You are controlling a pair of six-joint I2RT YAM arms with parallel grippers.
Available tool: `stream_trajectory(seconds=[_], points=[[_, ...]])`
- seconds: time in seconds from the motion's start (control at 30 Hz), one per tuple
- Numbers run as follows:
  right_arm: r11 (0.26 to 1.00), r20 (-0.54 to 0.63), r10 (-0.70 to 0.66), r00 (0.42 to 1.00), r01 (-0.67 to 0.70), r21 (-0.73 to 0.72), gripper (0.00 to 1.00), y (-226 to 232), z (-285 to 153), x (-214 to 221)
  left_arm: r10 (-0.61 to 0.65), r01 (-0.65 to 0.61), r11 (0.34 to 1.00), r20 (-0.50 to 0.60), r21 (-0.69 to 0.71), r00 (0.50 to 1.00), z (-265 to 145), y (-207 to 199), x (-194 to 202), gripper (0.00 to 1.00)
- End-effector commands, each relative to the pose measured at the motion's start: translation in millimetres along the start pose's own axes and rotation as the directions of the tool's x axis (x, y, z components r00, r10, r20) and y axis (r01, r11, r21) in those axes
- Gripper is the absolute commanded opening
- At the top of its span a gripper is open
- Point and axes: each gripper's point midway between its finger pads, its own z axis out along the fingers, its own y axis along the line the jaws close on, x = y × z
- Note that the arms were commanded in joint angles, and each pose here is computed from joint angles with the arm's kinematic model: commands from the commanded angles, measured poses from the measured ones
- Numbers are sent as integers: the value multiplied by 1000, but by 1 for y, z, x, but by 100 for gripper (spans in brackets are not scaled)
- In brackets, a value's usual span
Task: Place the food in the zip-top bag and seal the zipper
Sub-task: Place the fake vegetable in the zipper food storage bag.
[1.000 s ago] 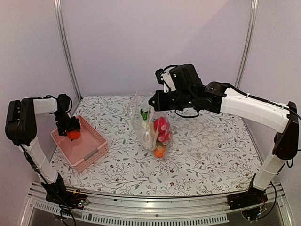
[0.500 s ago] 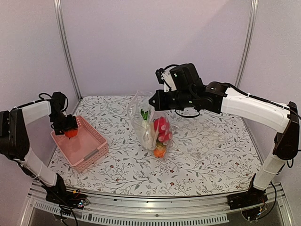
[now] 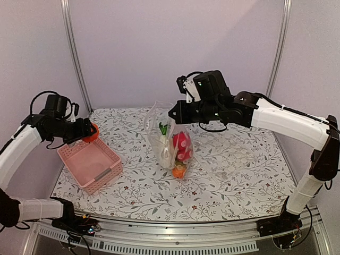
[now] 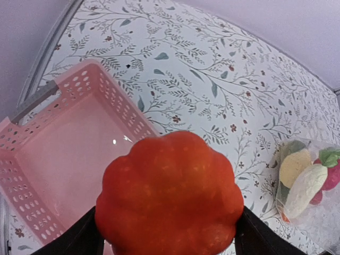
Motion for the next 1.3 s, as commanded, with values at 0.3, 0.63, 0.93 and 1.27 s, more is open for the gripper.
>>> stream_trajectory(seconds=[0.3, 0.63, 0.93, 1.27], points=[[994, 27, -47, 999, 49, -96, 0, 23, -18, -10, 210, -249, 826, 135, 506, 968, -95, -174, -4, 74], [991, 27, -71, 997, 74, -113, 0, 32, -20, -8, 388, -405, 659, 175, 633, 905, -116, -278, 29, 74], [989, 30, -86, 996, 89, -119, 0, 34, -23, -7, 438, -428, 674, 142, 602, 888, -87, -295, 45, 74], [987, 33, -93, 995, 97, -129, 0, 36, -24, -8, 440, -433, 734, 120, 523, 890, -69, -284, 42, 74]])
